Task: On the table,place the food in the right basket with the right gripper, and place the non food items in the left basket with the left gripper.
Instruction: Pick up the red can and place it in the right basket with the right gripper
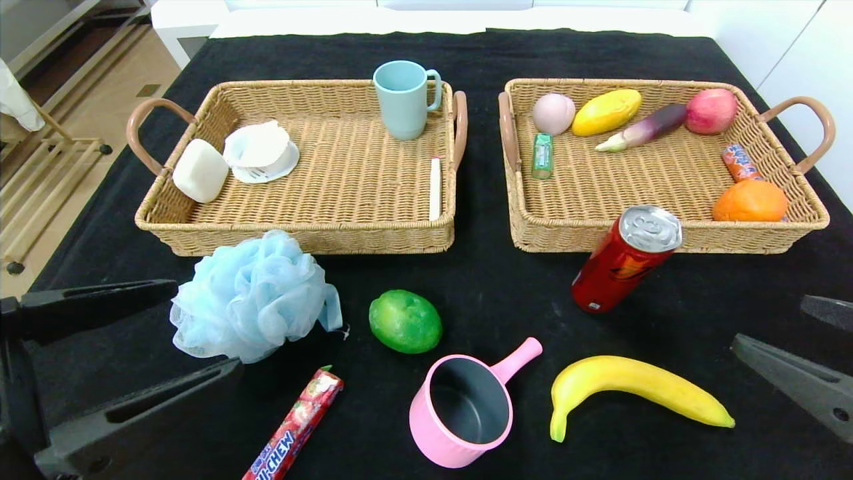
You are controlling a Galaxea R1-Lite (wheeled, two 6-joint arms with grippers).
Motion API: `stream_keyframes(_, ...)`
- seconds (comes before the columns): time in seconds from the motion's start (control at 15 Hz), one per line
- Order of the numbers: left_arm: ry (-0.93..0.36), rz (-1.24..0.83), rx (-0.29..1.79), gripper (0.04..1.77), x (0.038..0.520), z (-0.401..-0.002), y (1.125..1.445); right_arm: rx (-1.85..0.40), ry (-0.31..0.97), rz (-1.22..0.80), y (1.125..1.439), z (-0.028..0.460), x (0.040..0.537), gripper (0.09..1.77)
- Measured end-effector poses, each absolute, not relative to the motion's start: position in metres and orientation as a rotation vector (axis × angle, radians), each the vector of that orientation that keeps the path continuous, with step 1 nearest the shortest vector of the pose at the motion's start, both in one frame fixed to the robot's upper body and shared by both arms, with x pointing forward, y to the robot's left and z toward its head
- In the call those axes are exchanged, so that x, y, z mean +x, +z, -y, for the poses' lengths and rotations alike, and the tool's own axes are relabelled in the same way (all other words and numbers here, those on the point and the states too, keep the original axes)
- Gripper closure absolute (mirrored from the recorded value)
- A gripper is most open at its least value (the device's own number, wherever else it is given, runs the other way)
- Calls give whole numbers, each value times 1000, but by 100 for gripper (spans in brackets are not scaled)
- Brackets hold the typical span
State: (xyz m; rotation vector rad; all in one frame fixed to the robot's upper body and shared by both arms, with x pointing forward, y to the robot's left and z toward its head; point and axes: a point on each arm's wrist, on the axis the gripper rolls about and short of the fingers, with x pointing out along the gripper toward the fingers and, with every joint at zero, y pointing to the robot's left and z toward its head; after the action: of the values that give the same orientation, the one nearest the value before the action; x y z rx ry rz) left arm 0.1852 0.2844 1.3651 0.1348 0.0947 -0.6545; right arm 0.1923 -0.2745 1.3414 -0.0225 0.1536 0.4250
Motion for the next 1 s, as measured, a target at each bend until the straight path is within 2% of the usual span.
stream_keyframes(0.6,-654,-159,140,9,201,-277,1357,-68,461,-247,1328,254,212,15)
stream_keyframes(1.0,-652,-162,142,9,202,-277,1357,-65,416,-231,1327,238,226,15)
